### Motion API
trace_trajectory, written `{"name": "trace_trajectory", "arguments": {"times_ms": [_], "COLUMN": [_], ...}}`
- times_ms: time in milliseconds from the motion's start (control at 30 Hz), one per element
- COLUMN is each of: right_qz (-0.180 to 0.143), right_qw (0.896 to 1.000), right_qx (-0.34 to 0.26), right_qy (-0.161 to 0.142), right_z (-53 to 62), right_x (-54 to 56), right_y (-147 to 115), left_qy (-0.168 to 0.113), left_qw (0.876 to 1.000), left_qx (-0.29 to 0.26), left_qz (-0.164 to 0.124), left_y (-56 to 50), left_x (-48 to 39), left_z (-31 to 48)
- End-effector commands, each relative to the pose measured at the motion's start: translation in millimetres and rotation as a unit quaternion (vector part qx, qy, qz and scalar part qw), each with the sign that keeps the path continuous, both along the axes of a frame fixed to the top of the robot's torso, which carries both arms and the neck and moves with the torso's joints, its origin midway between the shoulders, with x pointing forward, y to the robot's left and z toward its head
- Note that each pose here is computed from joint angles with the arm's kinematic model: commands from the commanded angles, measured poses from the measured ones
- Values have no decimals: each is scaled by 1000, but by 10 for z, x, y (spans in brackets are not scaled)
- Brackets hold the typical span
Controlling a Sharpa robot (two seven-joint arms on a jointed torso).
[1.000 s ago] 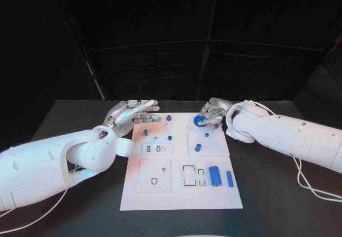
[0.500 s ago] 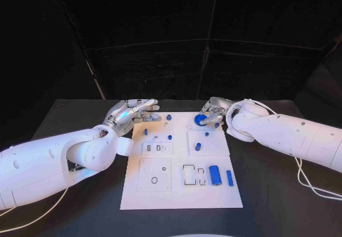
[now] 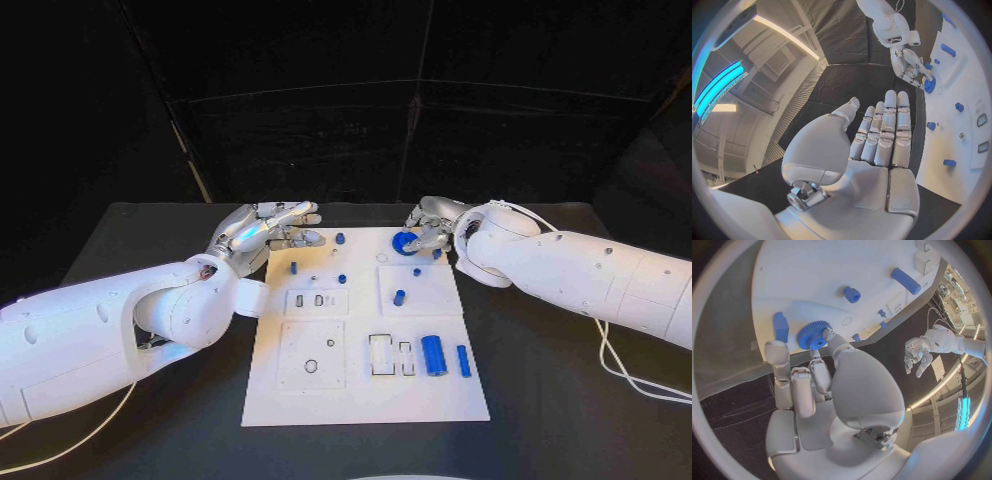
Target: Assemble the parts on the task board
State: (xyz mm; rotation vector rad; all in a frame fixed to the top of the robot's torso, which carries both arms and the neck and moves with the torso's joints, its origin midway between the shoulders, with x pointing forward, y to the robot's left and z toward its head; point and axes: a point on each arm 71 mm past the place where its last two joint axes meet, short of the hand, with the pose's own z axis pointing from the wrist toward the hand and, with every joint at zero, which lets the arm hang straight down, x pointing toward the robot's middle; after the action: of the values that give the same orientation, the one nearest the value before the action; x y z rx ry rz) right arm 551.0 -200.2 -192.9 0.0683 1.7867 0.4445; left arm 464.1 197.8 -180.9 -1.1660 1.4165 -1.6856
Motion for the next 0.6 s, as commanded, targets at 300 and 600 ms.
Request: {"name": "trace_trajectory", "arguments": {"times_ms": [300,600], "right_qz": [15,55], "right_qw": [999,994], "right_qx": [17,21], "right_qy": [-42,-89], "right_z": [78,188], "right_x": [-55,-201], "right_y": [115,375], "left_qy": [-5,-6], "left_qw": [1000,1000], "left_qx": [-3,-2], "left_qz": [-9,-7], "left_y": [-12,4], "left_x": [-7,3], "left_z": [15,13]}}
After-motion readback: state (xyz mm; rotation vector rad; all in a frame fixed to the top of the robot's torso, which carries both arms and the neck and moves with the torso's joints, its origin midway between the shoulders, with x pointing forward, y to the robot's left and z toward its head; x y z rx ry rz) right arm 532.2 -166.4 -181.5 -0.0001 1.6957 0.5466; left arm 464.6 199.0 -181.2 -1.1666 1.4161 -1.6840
